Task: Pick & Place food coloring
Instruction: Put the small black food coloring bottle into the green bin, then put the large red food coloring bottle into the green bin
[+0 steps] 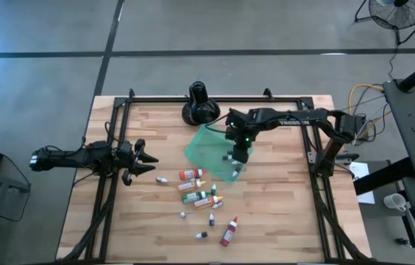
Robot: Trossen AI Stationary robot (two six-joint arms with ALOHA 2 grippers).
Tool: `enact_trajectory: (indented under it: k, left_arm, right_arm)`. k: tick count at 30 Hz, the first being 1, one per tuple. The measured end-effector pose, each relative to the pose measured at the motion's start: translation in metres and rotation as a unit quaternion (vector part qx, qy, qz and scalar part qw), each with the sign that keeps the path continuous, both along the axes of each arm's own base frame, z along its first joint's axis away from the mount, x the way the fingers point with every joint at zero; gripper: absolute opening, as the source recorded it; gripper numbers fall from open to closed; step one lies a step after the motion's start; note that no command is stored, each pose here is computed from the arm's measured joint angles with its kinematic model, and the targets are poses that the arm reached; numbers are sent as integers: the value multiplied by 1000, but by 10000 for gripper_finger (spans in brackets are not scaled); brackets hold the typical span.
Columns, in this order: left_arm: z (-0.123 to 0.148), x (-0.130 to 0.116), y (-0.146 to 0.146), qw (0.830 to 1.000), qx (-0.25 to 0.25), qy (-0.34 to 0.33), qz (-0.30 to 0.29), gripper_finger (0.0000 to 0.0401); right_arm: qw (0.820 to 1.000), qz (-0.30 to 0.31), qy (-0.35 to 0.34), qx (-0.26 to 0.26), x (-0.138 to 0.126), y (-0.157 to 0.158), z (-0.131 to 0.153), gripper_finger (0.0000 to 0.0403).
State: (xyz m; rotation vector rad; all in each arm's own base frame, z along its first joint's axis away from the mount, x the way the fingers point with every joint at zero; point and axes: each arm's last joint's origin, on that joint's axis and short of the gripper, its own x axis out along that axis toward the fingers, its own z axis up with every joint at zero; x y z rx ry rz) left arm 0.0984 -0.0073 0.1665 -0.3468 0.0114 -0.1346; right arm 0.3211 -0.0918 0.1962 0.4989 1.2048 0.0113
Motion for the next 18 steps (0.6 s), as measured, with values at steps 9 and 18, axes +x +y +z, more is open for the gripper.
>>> enact_trajectory:
  k: [9,18]
  left_arm:
    - [0,0,0,1000,0,0,0,117]
    - [0,0,0,1000,0,0,1,117]
  right_arm:
    - [1000,-10,6,26,-2,2,-4,139]
    - [999,9,-44,-19,1,-1,23,181]
